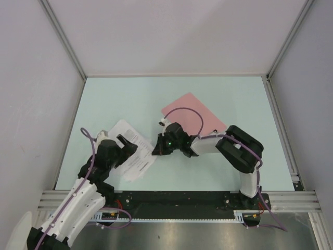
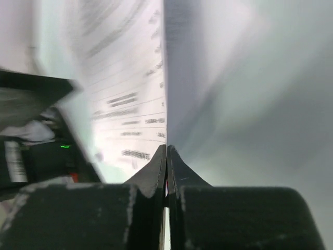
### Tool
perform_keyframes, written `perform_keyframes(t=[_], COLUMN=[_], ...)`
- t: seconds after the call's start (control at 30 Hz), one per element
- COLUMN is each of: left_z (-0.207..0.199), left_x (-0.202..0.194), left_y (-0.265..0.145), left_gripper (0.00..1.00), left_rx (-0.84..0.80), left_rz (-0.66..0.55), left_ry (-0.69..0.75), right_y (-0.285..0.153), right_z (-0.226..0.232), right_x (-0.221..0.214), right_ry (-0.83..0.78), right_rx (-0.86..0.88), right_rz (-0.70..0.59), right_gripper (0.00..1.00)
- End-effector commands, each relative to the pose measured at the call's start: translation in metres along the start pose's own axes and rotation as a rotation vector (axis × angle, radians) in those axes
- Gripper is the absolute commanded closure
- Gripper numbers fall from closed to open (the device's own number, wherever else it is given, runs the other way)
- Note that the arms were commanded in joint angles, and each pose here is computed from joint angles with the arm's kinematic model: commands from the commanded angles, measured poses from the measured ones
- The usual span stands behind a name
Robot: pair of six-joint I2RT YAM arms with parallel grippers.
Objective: Put the files into the folder
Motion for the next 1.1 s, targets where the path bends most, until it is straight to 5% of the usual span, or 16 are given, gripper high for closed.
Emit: perform_keyframes(t=[0.0, 0.27, 1.07], left_z=[-0.056, -0.091, -0.153], left_x=[0.035, 0.044, 0.002], left_y=[-0.016, -0.009, 0.021], left_gripper=[0.0, 0.0, 0.0], left_rx=[-0.231, -0.363, -0.432], left_rz=[-0.037, 0.002, 0.178], left_ry=[0.224, 0.267, 0.36], right_y=[-0.067, -0.186, -0.228], right_z=[-0.045, -0.126, -0.182], right_x=[0.057, 0.141, 0.188], right_ry=[-0.219, -0.218, -0.439], right_rx=[-0.251, -0.417, -0.392], right_rz=[-0.049, -0.139, -0.069], right_gripper=[1.0, 1.0, 1.0])
Point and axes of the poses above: each gripper's point midway between its finger pads, its own y axis out along the fingers, its own z axis along the line the jaws close on, x = y × z, the point moved 5 cm from there along -y, back along the fingers, and after that the axes turned 9 degrees about y, right-handed, at the moved point
